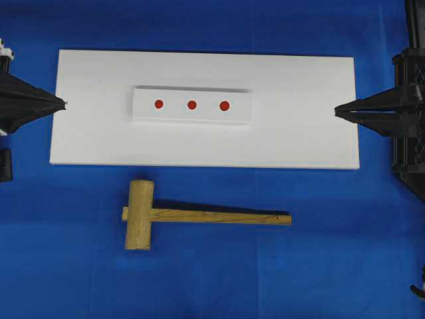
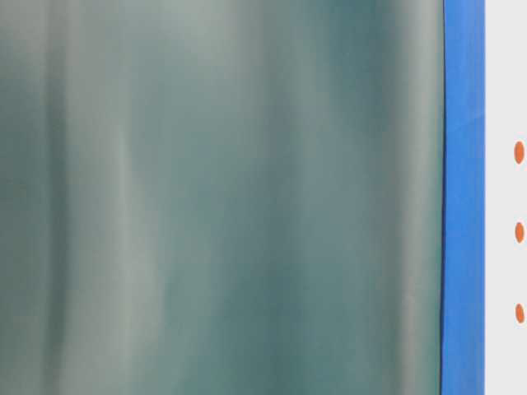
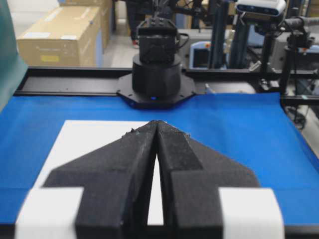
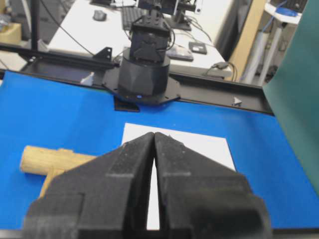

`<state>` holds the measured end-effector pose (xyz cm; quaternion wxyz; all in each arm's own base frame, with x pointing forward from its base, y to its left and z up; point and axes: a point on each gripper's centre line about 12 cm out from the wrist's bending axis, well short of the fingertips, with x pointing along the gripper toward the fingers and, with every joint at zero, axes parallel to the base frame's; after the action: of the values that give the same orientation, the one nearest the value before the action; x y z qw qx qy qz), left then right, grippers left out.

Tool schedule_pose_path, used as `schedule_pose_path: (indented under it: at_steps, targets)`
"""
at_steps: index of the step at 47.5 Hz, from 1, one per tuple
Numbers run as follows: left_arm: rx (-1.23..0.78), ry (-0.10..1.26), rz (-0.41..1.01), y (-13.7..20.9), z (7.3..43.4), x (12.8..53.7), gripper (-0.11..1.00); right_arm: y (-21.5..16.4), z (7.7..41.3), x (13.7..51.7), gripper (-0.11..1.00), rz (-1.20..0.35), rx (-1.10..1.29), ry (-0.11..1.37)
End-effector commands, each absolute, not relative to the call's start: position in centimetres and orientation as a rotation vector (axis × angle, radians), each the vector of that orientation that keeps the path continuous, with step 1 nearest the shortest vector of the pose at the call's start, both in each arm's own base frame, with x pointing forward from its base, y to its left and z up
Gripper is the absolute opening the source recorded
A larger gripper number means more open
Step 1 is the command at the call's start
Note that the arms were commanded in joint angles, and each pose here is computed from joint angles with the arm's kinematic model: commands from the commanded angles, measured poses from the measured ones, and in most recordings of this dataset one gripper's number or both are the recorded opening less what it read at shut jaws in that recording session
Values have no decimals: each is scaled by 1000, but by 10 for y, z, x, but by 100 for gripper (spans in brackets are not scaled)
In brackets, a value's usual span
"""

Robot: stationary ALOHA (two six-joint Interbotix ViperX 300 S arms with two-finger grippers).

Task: Hit the mark with a hammer.
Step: 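Move the right gripper down to the wooden mallet's handle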

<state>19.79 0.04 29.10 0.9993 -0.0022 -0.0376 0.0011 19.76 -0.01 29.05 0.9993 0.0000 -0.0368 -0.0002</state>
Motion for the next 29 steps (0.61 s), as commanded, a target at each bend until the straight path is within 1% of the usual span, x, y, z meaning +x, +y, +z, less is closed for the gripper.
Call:
schedule_pose_path:
  at_steps: [1,7,22,29]
  targets:
    - [-34,-96,-14,-3,298,199,0,0,299,203,0,2,12,-87]
    - [-43,-87,-15,-3,297,199,0,3,295,210,-6,14,34,-38]
    - [-45,-79,-15,-3,296,199,0,32,289,236,-6,129,148,50]
    - [-45,-81,-12,-2,296,199,0,48,280,252,-5,176,167,100]
